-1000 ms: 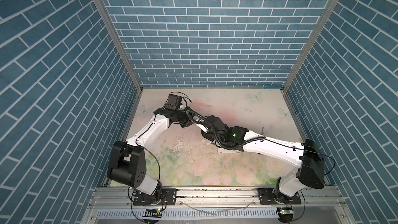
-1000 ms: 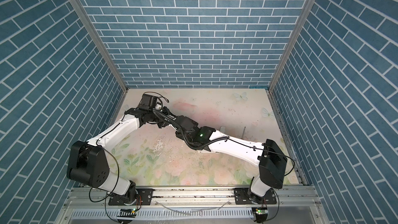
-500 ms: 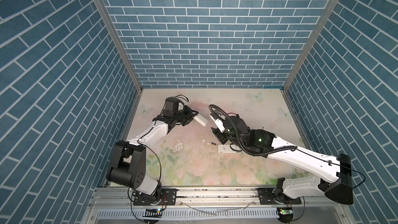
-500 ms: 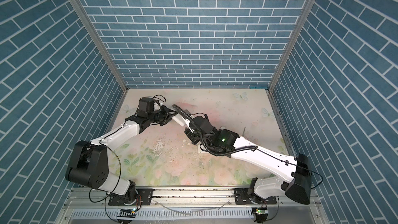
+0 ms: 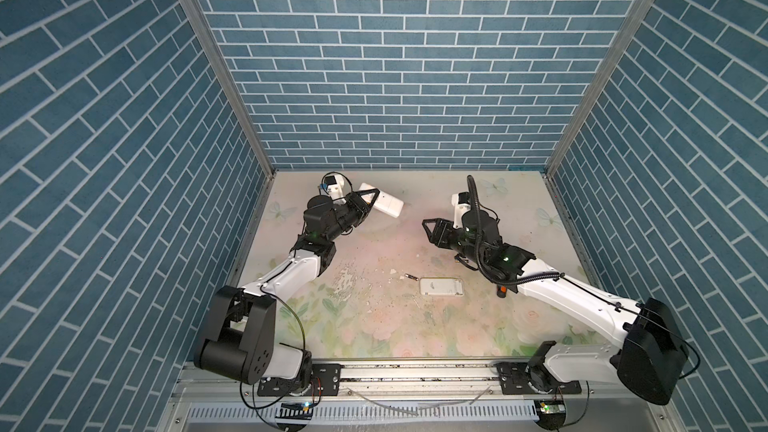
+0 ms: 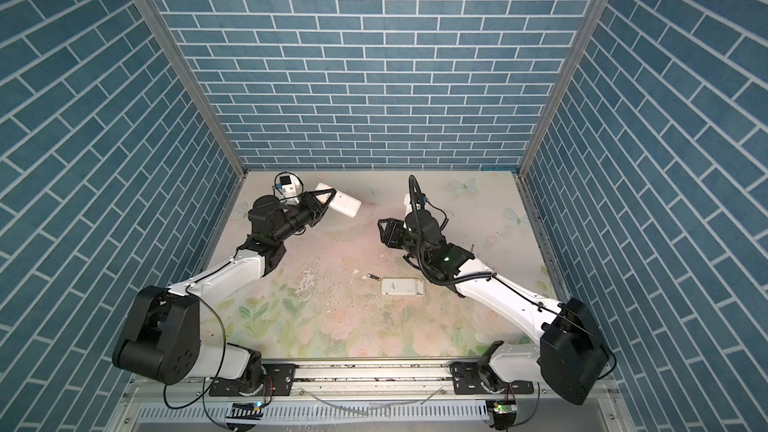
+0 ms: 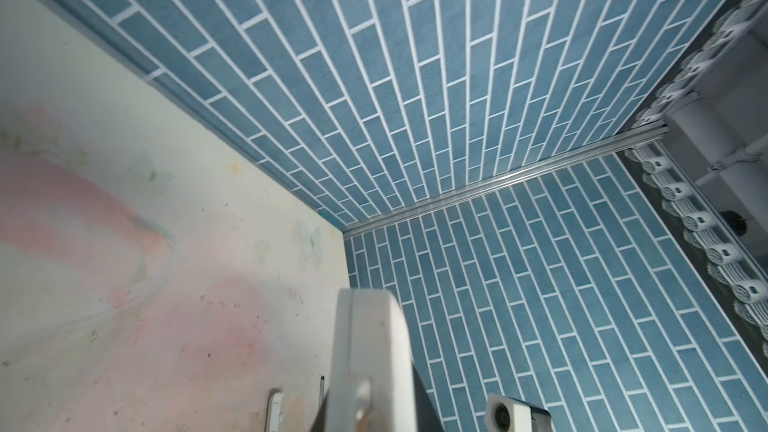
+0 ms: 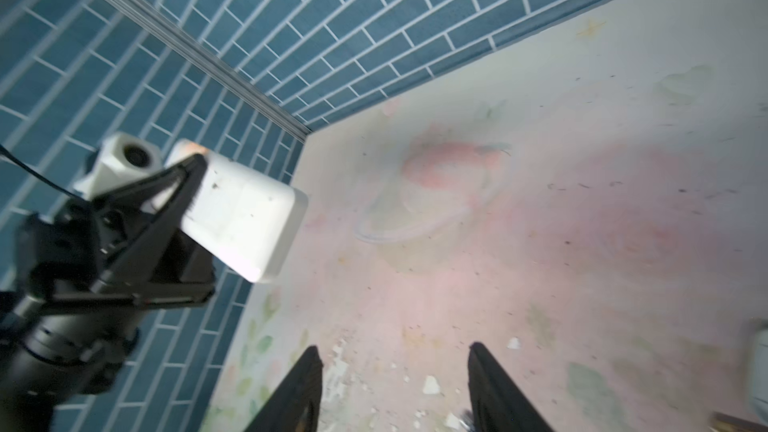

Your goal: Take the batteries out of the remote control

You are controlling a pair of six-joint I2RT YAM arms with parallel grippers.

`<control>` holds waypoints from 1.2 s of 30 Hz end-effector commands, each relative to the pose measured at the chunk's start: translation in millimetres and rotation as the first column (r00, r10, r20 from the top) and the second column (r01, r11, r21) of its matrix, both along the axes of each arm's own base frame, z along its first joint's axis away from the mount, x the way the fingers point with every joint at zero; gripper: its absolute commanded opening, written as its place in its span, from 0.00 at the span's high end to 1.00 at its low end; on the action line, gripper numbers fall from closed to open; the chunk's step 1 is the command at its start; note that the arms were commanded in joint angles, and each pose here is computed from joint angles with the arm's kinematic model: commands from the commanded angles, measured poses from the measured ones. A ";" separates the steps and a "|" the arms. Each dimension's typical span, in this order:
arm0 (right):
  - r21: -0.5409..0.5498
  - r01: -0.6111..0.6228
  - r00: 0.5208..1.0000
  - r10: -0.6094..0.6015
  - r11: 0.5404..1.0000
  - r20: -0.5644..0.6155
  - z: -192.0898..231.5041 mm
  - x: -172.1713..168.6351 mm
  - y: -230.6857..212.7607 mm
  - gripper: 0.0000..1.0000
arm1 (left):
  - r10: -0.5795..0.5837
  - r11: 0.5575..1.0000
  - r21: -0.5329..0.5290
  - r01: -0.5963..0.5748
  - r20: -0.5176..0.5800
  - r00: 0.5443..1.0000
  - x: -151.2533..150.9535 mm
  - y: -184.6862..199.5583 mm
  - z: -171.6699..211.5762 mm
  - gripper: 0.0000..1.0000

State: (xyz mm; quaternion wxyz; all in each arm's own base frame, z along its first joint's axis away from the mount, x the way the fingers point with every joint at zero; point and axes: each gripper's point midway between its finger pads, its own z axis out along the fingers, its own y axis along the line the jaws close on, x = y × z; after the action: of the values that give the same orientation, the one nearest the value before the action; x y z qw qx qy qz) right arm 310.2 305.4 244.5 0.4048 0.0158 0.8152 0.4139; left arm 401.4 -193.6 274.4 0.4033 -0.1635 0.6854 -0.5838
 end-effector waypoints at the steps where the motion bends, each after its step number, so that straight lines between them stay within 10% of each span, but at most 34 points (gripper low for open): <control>1: 0.248 -0.089 0.996 0.081 0.965 0.041 42.8 3.0 25.9 0.41 | 0.007 0.998 -0.062 0.000 0.110 0.994 -2.5 -2.4 21.9 1.00; 21: 0.287 -0.199 0.980 0.194 0.937 0.046 58.8 29.7 77.9 0.41 | -0.047 0.995 -0.082 0.062 0.176 0.983 -12.9 -19.8 30.4 1.00; 36: 0.302 -0.204 0.978 0.206 0.931 0.027 51.2 34.6 79.1 0.69 | -0.052 0.993 -0.093 0.072 0.199 0.979 -15.9 -21.4 35.5 1.00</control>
State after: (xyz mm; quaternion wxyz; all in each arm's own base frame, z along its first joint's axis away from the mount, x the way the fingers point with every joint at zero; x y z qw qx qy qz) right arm 339.1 380.0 285.4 0.3356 0.0058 0.7495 0.5707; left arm 392.4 -208.1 303.4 0.4360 -0.1311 0.6265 -0.6326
